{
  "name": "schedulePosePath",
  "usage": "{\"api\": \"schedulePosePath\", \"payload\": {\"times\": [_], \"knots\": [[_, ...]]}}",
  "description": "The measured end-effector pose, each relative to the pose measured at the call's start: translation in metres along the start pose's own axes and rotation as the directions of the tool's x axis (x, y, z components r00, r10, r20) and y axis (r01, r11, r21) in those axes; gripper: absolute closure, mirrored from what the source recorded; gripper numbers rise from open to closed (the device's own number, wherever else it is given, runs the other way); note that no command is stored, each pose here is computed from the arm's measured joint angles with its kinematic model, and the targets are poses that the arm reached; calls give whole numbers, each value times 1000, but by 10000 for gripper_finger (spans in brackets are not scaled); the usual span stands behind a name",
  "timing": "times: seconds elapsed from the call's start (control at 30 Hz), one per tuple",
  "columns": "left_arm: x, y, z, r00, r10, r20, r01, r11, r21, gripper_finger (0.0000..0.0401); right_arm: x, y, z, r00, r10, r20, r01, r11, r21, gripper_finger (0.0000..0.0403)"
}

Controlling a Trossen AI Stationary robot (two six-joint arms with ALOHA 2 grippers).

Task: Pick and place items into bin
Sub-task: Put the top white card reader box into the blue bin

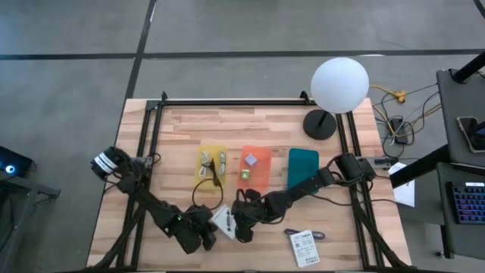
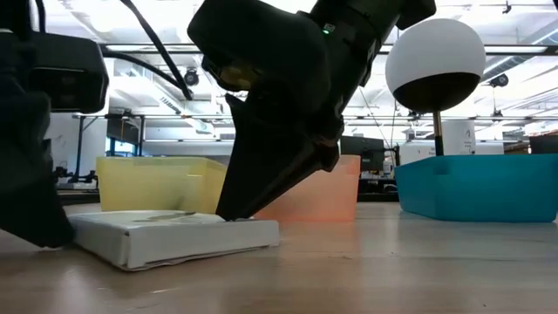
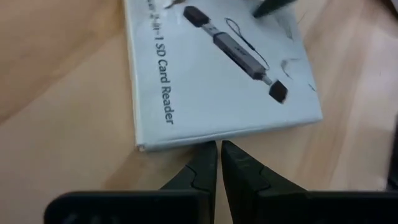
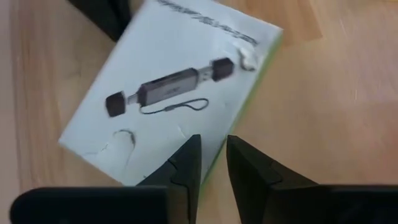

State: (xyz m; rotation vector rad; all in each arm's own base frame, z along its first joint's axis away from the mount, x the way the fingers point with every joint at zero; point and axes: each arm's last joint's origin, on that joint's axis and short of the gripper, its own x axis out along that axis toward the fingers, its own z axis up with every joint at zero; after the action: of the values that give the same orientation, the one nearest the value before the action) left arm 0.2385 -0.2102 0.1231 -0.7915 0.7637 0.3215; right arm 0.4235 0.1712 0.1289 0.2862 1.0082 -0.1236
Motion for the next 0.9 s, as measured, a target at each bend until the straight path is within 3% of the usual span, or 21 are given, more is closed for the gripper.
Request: {"api": "schedulePosePath", "payload": {"times": [0.43, 0.9], "knots": [[3, -6, 9, 994, -72, 80, 71, 997, 24, 390, 0, 0, -2, 999, 11, -32, -11, 1000, -4, 339], [1, -27, 25, 948, -186, 257, 164, 981, 106, 390, -2, 6, 2, 991, 118, -62, -121, 991, -62, 328]]}}
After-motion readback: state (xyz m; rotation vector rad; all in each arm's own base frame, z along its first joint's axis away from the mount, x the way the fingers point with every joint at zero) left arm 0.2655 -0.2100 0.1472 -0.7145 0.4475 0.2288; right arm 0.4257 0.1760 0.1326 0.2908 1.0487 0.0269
